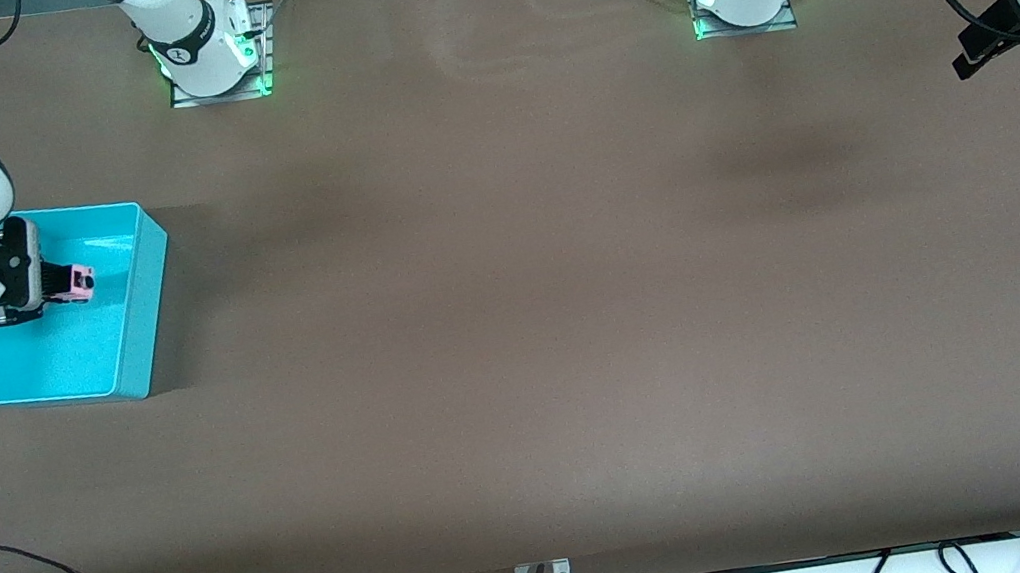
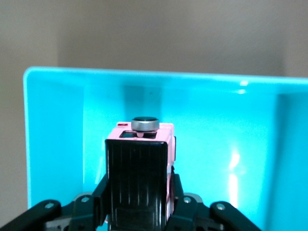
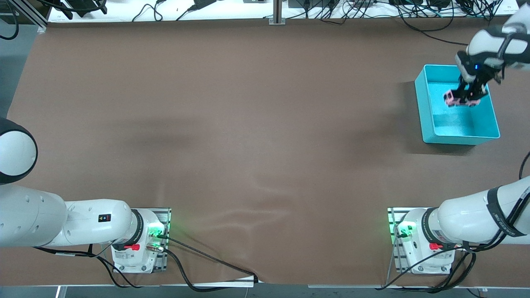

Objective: Wind and store pink jeep toy

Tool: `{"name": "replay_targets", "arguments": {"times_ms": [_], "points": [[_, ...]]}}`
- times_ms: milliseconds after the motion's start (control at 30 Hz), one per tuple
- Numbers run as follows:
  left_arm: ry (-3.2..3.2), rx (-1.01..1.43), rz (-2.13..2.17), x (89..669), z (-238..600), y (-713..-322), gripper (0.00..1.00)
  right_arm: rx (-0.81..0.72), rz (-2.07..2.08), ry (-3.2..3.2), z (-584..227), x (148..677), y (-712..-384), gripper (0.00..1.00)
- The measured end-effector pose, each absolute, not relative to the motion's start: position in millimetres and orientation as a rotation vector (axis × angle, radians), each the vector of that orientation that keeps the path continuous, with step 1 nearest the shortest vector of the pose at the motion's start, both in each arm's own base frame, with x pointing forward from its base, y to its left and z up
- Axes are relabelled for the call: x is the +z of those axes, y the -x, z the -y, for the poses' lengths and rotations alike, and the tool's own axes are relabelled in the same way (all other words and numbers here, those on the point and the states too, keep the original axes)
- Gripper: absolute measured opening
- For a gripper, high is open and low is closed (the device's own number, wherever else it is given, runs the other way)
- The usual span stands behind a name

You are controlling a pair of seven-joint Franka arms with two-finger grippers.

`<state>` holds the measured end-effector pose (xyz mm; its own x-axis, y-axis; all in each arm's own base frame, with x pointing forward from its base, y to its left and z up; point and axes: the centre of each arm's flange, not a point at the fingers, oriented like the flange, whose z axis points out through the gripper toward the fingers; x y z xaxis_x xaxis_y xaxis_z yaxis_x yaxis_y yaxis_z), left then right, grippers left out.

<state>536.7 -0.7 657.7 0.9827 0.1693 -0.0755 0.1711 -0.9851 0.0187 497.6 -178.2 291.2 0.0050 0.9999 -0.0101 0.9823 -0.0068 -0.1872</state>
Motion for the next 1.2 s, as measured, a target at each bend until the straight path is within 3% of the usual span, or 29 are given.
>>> {"name": "replay_targets", "arguments": {"times_ms": [334,834,1001,1068,1202], "points": [[-3.103,-0.129,-0.260,656,3,-536,1.00,0.213,2.116,2.134,192,251,-461,0.52],[-3.107,-0.176,-0.162,653,6,-533,1.00,0.226,2.073,2.162,196,209,-448,0.53],[-3.107,-0.177,-0.151,653,6,-533,1.00,0.220,2.066,2.171,196,207,-449,0.73],[-3.107,-0.177,-0.149,653,6,-533,1.00,0.214,2.074,2.175,196,210,-453,0.86],[-3.107,-0.177,-0.146,653,7,-533,1.00,0.194,2.105,2.172,193,224,-467,1.00]]}}
